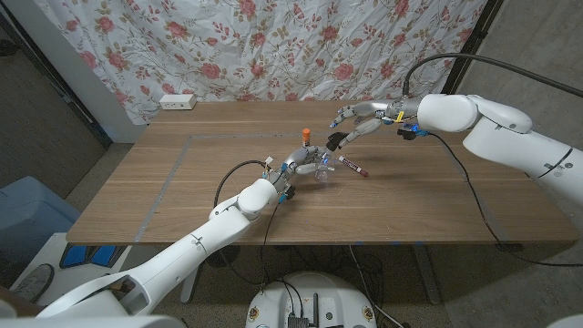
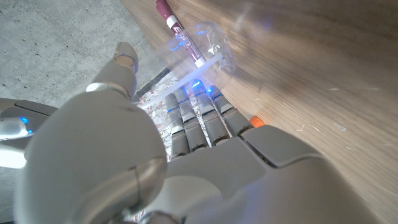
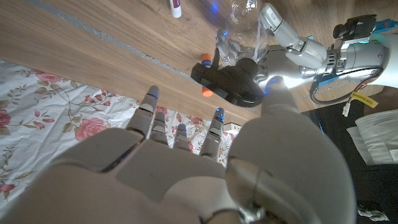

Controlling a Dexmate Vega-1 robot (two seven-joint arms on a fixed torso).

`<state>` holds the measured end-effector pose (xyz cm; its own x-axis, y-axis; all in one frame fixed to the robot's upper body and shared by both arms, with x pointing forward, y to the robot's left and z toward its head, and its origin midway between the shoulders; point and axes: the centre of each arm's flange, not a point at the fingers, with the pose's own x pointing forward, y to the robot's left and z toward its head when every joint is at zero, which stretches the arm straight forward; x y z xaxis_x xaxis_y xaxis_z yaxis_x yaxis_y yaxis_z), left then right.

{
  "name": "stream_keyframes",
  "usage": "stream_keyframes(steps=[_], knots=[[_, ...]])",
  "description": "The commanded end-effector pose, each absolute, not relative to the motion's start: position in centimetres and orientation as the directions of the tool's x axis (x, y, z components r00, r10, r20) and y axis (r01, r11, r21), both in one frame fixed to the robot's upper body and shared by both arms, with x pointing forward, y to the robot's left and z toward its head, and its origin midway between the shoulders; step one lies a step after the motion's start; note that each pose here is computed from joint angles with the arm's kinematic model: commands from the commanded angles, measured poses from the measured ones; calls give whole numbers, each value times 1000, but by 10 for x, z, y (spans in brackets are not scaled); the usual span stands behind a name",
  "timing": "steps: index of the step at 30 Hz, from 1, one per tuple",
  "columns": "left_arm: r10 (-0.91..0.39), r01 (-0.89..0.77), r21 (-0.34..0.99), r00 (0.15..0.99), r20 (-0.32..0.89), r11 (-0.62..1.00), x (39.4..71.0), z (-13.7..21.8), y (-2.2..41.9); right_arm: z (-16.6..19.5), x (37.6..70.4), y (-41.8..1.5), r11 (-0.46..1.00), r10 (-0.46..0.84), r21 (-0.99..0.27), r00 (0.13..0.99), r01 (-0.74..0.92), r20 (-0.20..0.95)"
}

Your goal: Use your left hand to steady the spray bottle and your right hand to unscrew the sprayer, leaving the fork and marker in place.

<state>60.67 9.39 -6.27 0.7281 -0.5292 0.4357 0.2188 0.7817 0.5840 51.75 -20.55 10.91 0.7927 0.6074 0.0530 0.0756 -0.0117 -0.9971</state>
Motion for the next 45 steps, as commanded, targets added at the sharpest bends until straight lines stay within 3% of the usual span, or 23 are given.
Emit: stream_keyframes(steps=[1, 45], knots=[[-527, 215, 585, 729, 436, 782, 606, -62, 95, 104, 528, -202, -8, 623, -997, 781, 76, 55], [-531, 220, 586, 729, 432, 780, 612, -58, 92, 89, 551, -193, -33, 601, -996, 798, 79, 44]])
